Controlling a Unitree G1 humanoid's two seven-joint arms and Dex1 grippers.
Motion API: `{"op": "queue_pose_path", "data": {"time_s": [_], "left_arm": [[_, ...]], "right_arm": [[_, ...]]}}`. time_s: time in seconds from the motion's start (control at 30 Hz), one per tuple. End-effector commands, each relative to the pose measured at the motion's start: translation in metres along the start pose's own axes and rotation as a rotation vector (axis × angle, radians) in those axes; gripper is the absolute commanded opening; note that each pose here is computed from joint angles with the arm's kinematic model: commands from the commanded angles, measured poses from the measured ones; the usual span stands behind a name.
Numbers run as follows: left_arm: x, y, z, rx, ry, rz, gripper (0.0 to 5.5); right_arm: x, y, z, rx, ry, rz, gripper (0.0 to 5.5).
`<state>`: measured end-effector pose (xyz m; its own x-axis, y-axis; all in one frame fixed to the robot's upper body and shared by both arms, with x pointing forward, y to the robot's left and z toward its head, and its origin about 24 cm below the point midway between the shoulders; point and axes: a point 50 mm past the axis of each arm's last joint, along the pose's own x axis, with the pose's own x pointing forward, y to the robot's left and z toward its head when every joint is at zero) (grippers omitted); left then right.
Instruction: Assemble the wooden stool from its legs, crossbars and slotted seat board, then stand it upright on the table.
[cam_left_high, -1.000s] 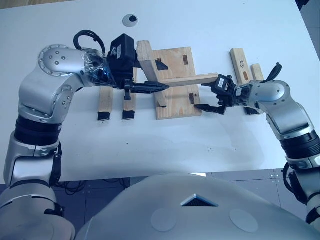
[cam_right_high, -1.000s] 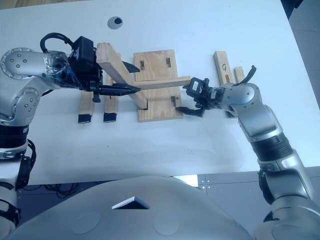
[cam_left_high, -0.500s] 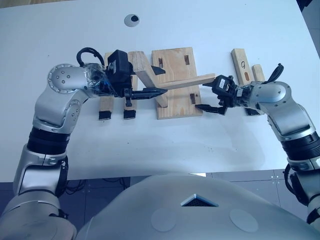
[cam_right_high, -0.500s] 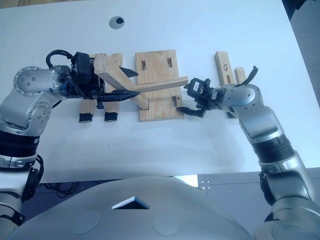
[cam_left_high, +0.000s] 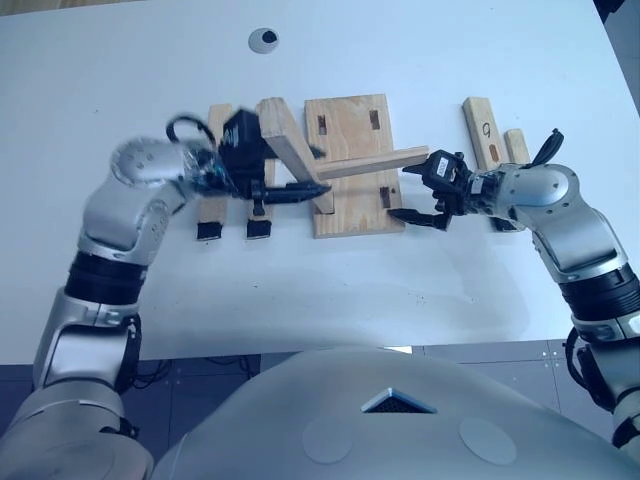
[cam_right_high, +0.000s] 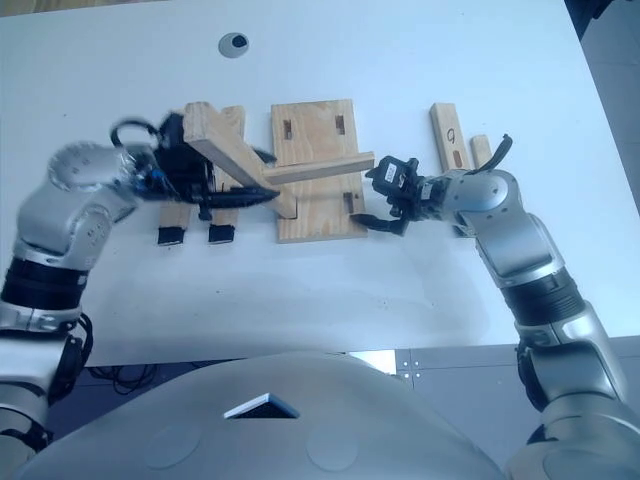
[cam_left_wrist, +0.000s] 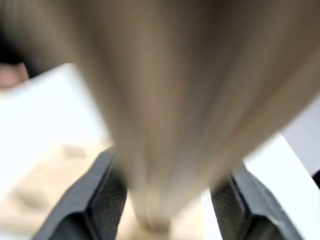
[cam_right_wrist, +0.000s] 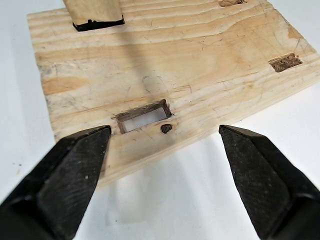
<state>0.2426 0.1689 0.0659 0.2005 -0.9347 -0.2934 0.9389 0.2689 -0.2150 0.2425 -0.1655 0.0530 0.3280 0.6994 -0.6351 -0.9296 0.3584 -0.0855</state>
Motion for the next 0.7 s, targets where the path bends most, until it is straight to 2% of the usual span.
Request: {"op": "queue_pose_path", "data": {"time_s": [0.03,0.2,0.43,0.57,0.7], "left_arm": [[-0.01,0.005,0.005,0.01,0.022,0.06,3.06],[-0.027,0.005,0.01,0.016,0.021,0.132,3.06],[-0.074,0.023,0.002,-0.072,0.159,0.614,3.06],[-0.08,0.016,-0.005,-0.177,0.163,0.807,3.78],[-0.083,0.014,-0.014,-0.221,0.236,0.979,4.22]], "right_arm": [[0.015,0.028,-0.044,0.155,0.165,0.087,3.99],[0.016,0.029,-0.041,0.159,0.152,0.079,3.99],[0.017,0.032,-0.036,0.195,0.108,0.026,3.99],[0.018,0.038,-0.035,0.219,0.091,0.003,3.99],[0.021,0.043,-0.034,0.256,0.067,-0.034,3.99]]}}
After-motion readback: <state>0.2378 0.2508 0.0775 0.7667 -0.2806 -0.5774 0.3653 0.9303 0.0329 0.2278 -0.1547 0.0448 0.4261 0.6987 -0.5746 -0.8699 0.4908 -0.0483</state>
